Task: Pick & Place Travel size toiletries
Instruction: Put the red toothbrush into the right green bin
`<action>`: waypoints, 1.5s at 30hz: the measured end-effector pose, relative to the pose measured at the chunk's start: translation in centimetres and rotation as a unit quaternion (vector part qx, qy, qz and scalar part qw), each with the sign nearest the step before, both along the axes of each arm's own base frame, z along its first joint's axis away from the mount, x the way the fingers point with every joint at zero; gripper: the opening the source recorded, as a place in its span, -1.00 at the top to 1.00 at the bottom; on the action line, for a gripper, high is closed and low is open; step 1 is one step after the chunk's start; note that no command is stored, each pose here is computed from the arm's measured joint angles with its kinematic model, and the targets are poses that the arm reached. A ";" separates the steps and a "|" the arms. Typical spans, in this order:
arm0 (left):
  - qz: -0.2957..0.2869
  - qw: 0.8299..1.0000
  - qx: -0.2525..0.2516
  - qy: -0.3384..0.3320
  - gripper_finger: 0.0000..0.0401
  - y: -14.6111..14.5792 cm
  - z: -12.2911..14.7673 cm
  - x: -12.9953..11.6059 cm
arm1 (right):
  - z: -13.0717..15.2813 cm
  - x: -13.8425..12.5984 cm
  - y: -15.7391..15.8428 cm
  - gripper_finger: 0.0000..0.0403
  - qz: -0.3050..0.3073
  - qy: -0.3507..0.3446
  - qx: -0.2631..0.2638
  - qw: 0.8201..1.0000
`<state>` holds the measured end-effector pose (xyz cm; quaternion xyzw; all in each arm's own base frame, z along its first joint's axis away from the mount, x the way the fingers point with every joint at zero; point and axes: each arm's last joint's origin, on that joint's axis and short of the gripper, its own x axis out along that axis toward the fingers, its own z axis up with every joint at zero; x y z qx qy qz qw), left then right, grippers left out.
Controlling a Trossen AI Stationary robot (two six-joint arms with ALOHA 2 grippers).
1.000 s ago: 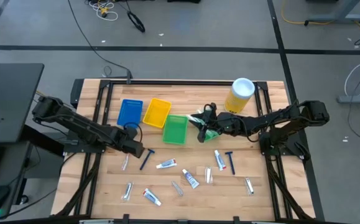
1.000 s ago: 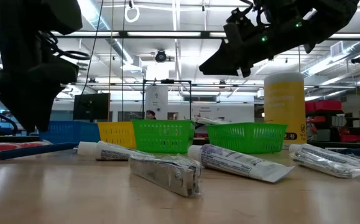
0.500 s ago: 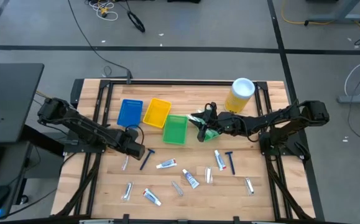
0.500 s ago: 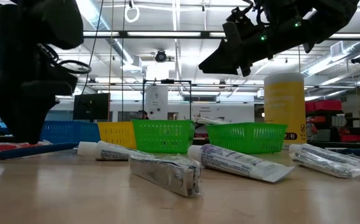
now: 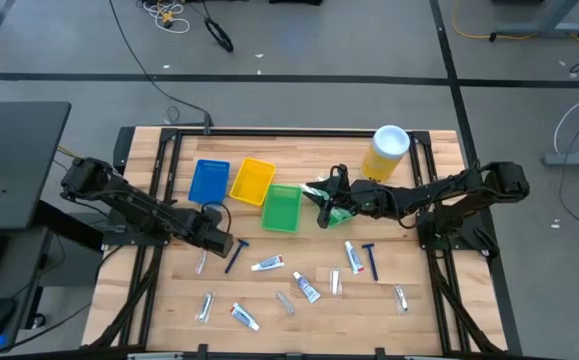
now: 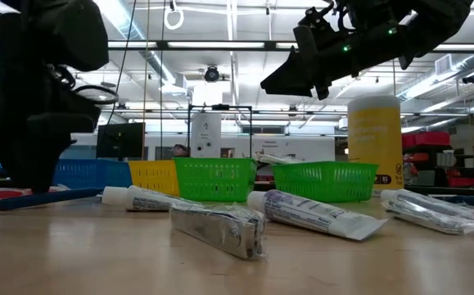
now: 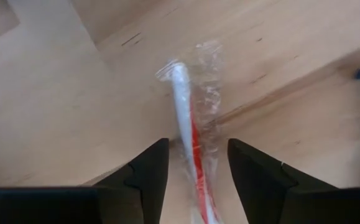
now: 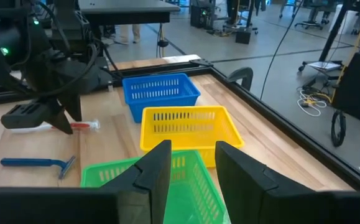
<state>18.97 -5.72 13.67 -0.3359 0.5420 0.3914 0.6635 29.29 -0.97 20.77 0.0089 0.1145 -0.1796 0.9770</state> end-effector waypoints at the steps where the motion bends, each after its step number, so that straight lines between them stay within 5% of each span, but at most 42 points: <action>1: 0.007 1.000 -0.007 -0.001 0.16 0.0 -0.2 -0.2 | 0.0 0.0 0.0 0.33 0.000 0.000 0.000 1.000; 10: -0.006 1.000 -0.006 -0.005 0.25 0.2 -1.0 -0.8 | 0.0 0.0 0.0 0.33 0.000 0.000 0.000 1.000; 19: -0.023 1.000 0.003 -0.011 0.87 0.2 -1.0 -0.7 | 0.0 0.0 0.0 0.33 0.000 -0.001 0.000 1.000; 28: -0.039 0.997 0.029 -0.054 0.86 -0.1 0.1 0.4 | 0.1 0.0 0.0 0.33 0.000 -0.003 0.000 1.000; 38: -0.098 0.969 0.131 -0.183 0.87 -0.2 6.6 2.8 | 0.1 0.0 0.0 0.33 -0.002 -0.010 0.015 1.000; 45: -0.154 0.918 0.244 -0.272 0.86 0.0 11.5 4.3 | 0.2 0.1 0.3 0.33 0.041 -0.019 0.028 0.999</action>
